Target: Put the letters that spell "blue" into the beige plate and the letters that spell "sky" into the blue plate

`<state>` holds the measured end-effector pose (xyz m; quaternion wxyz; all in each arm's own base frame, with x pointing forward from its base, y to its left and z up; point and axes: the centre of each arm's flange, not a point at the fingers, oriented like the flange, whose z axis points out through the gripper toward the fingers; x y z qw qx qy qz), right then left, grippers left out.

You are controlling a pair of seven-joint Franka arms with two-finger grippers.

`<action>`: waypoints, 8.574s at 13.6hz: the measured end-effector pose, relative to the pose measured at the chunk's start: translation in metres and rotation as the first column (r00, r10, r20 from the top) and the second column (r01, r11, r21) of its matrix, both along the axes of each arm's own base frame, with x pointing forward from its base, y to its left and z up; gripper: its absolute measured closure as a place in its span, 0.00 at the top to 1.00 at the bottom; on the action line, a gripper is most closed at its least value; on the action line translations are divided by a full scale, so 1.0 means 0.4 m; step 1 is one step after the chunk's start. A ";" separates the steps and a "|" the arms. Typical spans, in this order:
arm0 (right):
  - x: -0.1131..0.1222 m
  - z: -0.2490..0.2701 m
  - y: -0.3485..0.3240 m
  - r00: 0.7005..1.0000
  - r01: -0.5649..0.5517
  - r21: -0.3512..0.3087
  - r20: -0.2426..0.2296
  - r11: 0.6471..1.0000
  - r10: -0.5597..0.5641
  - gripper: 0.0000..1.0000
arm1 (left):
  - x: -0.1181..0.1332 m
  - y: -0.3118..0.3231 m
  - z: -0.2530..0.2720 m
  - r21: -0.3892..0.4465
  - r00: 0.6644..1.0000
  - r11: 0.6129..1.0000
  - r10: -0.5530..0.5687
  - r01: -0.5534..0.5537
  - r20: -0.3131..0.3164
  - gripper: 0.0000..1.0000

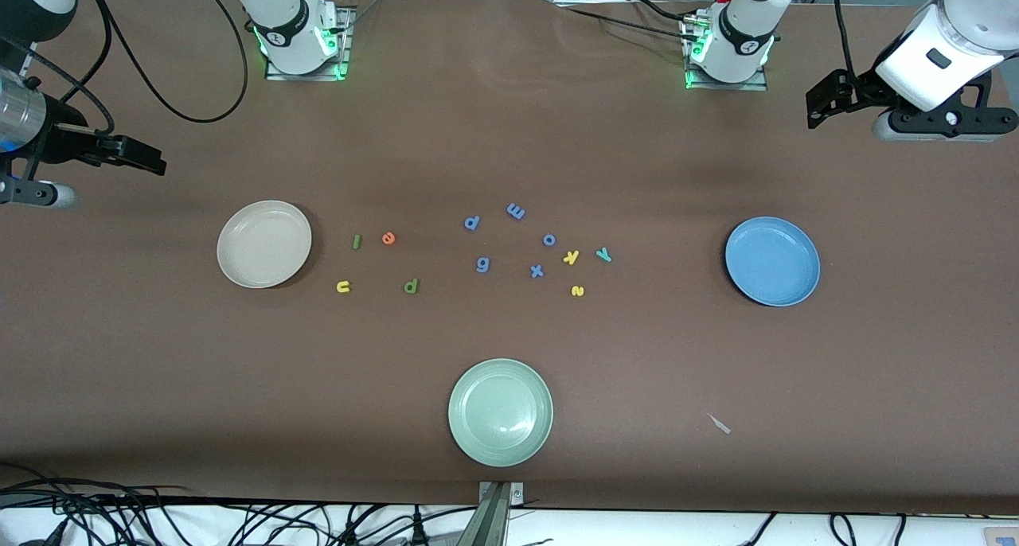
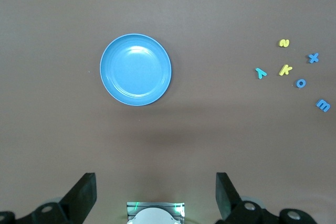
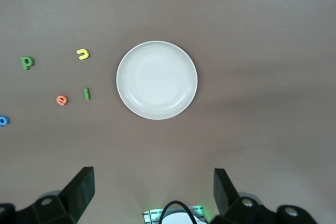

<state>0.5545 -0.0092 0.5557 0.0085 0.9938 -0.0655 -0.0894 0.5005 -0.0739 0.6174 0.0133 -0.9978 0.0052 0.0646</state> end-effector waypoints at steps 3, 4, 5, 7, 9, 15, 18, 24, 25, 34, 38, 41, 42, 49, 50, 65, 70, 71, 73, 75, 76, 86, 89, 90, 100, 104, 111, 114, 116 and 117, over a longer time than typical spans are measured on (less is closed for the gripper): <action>0.000 0.000 0.000 1.000 0.000 0.000 0.000 1.000 0.000 1.00 | 0.000 0.000 0.000 0.000 1.000 1.000 0.000 0.000 0.000 1.00; 0.000 0.000 0.000 1.000 0.000 0.000 0.000 1.000 0.000 1.00 | 0.000 0.000 0.000 0.000 1.000 1.000 0.000 0.000 0.000 1.00; 0.000 0.000 0.000 1.000 0.000 0.000 0.000 1.000 0.000 1.00 | 0.000 0.000 0.000 0.000 1.000 1.000 0.000 0.000 0.000 1.00; 0.000 0.000 0.000 1.000 0.000 0.000 0.000 1.000 0.000 1.00 | 0.000 0.000 0.000 0.000 1.000 1.000 0.000 0.000 0.000 1.00; 0.000 0.000 0.000 1.000 0.000 0.000 0.000 1.000 0.000 1.00 | 0.000 0.001 0.000 0.000 1.000 1.000 0.001 -0.001 0.000 1.00; 0.000 0.000 -0.001 1.000 0.000 0.000 -0.001 1.000 0.000 1.00 | 0.002 0.014 0.000 0.000 1.000 1.000 0.011 -0.011 0.000 1.00; 0.000 0.000 -0.001 1.000 0.000 0.000 -0.001 1.000 0.000 1.00 | 0.002 0.014 0.000 0.000 1.000 1.000 0.011 -0.011 0.000 1.00; 0.000 0.000 -0.001 1.000 0.000 0.000 -0.001 1.000 0.000 1.00 | 0.002 0.014 0.000 0.000 1.000 1.000 0.011 -0.011 0.000 1.00; 0.000 0.000 -0.001 1.000 0.000 0.000 -0.001 1.000 0.000 1.00 | 0.002 0.014 0.000 0.000 1.000 1.000 0.011 -0.011 0.000 1.00; 0.000 0.000 -0.001 1.000 0.000 0.000 -0.001 1.000 0.000 1.00 | 0.002 0.014 0.000 0.000 1.000 1.000 0.011 -0.011 0.000 1.00; 0.000 -0.003 -0.004 1.000 0.003 0.000 -0.004 1.000 -0.003 1.00 | 0.002 0.014 0.000 0.000 1.000 1.000 0.011 -0.011 0.000 1.00; 0.000 -0.003 -0.005 1.000 0.004 0.000 -0.005 1.000 -0.004 1.00 | 0.002 0.014 0.000 0.000 1.000 1.000 0.011 -0.011 0.000 1.00; 0.000 -0.003 -0.005 1.000 0.004 0.000 -0.005 1.000 -0.004 1.00 | 0.002 0.014 0.000 0.000 1.000 1.000 0.011 -0.011 0.000 1.00; 0.000 -0.003 -0.005 1.000 0.004 0.000 -0.005 1.000 -0.004 1.00 | 0.000 0.014 -0.002 0.001 1.000 1.000 0.011 -0.011 -0.008 1.00; 0.000 -0.003 -0.005 1.000 0.004 0.000 -0.005 1.000 -0.004 1.00 | -0.001 0.014 -0.002 0.001 1.000 1.000 0.011 -0.011 -0.009 1.00; -0.002 -0.005 -0.005 1.000 0.004 0.000 -0.013 1.000 -0.004 1.00 | -0.005 0.000 -0.003 0.003 1.000 1.000 0.000 0.000 -0.016 1.00; -0.004 -0.006 -0.005 1.000 0.004 0.000 -0.018 1.000 -0.004 1.00 | -0.005 0.000 -0.003 0.003 1.000 1.000 0.000 0.000 -0.017 1.00; -0.004 -0.006 -0.005 1.000 0.004 0.000 -0.018 1.000 -0.004 1.00 | -0.005 0.000 -0.004 0.003 1.000 1.000 0.000 0.000 -0.018 1.00; -0.004 -0.006 -0.005 1.000 0.004 0.000 -0.019 1.000 -0.004 1.00 | -0.005 0.000 -0.004 0.003 1.000 1.000 0.000 0.000 -0.018 1.00; -0.004 -0.006 -0.005 1.000 0.004 0.000 -0.019 1.000 -0.004 1.00 | -0.005 0.000 -0.004 0.003 1.000 1.000 0.000 0.000 -0.019 1.00; -0.004 -0.006 -0.005 1.000 0.004 0.000 -0.019 1.000 -0.004 1.00 | -0.006 0.000 -0.004 0.004 1.000 1.000 0.000 0.000 -0.019 1.00; -0.001 -0.016 -0.005 0.996 -0.089 0.019 -0.029 0.996 0.090 1.00 | -0.006 0.000 -0.004 0.004 1.000 1.000 0.000 0.000 -0.021 1.00; 0.015 -0.061 0.002 0.992 -0.108 0.023 -0.060 0.994 0.109 1.00 | -0.006 0.000 -0.003 0.004 1.000 1.000 0.000 0.000 -0.020 1.00; 0.024 -0.086 0.014 0.990 -0.115 0.028 -0.077 0.993 0.116 1.00 | -0.006 0.000 -0.003 0.004 1.000 1.000 0.000 0.000 -0.020 1.00; 0.140 -0.562 0.369 0.998 -0.070 0.037 0.004 0.997 0.070 1.00 | -0.008 -0.001 0.000 0.004 1.000 1.000 -0.001 0.001 -0.022 1.00; 0.036 -0.738 0.476 0.996 -0.009 0.049 0.094 0.999 0.004 1.00 | -0.008 -0.004 0.001 0.004 1.000 1.000 -0.003 0.003 -0.021 1.00; -0.080 -0.915 0.465 0.997 0.072 0.007 0.027 0.997 -0.072 1.00 | -0.016 -0.061 0.025 0.006 0.999 0.999 -0.045 0.045 0.000 1.00; -0.083 -0.939 0.465 0.996 0.086 0.002 0.023 0.996 -0.086 0.99 | -0.011 -0.067 0.015 0.006 0.999 0.999 -0.050 0.050 -0.009 1.00; -0.084 -0.947 0.465 0.996 0.087 0.001 0.022 0.996 -0.087 0.95 | 0.004 -0.095 -0.017 -0.011 0.997 0.998 -0.067 0.067 -0.027 1.00; -0.084 -0.952 0.465 0.996 0.087 0.001 0.023 0.996 -0.087 0.92 | 0.015 -0.117 -0.043 -0.017 0.996 0.997 -0.081 0.081 -0.033 1.00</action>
